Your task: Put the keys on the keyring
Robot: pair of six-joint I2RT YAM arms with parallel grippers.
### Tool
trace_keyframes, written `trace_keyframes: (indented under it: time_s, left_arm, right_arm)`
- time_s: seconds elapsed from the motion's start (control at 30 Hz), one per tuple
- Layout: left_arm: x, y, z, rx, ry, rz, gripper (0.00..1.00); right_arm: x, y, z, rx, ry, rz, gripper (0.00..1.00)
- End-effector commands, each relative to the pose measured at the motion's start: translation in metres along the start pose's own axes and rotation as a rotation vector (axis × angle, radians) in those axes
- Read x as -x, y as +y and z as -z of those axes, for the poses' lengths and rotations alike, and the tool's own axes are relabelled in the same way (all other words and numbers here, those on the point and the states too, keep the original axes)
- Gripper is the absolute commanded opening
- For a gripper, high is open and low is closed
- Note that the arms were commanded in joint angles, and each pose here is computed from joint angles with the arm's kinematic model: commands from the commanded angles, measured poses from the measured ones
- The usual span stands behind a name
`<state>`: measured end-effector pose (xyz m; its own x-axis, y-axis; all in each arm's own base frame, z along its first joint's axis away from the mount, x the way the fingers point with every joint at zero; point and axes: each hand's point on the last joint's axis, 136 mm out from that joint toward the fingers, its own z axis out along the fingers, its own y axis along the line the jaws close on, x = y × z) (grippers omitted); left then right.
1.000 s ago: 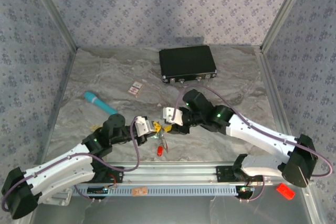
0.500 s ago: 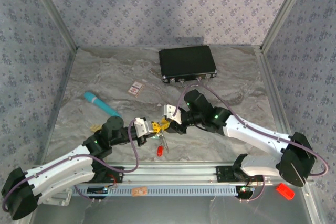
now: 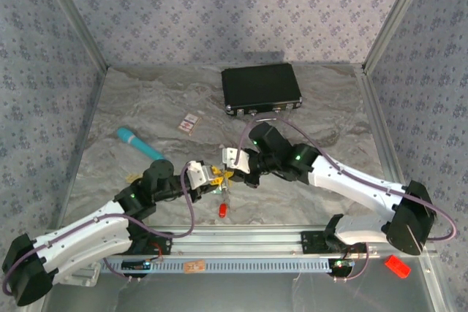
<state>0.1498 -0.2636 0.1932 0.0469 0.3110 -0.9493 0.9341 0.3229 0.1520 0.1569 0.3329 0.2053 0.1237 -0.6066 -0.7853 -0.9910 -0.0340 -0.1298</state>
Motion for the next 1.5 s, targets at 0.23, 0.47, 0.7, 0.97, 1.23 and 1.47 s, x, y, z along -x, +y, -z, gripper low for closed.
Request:
trace_keyframes:
  time_s: [0.23,0.47,0.7,0.97,1.23,1.47]
  left_arm:
    - [0.016,0.002,-0.001,-0.007,-0.004,-0.035,0.14]
    - [0.020,-0.001,0.000,-0.017,-0.053,-0.030,0.00]
    - [0.022,-0.004,0.003,-0.019,-0.117,-0.028,0.00]
    - [0.023,-0.006,0.004,-0.026,-0.117,-0.022,0.00]
    - [0.027,-0.006,0.005,-0.031,-0.130,-0.025,0.00]
    - [0.037,-0.008,0.008,-0.041,-0.171,-0.029,0.00]
  right_arm:
    - [0.000,0.003,0.000,0.016,0.127,0.094,0.00]
    - [0.011,-0.004,0.010,-0.031,-0.036,-0.001,0.26]
    - [-0.006,-0.005,0.004,-0.047,-0.060,-0.101,0.34]
    - [-0.009,-0.006,0.001,-0.038,-0.059,-0.113,0.19]
    - [-0.015,-0.005,-0.001,-0.011,-0.046,-0.136,0.01]
    - [-0.028,-0.010,-0.010,-0.008,0.028,-0.173,0.00]
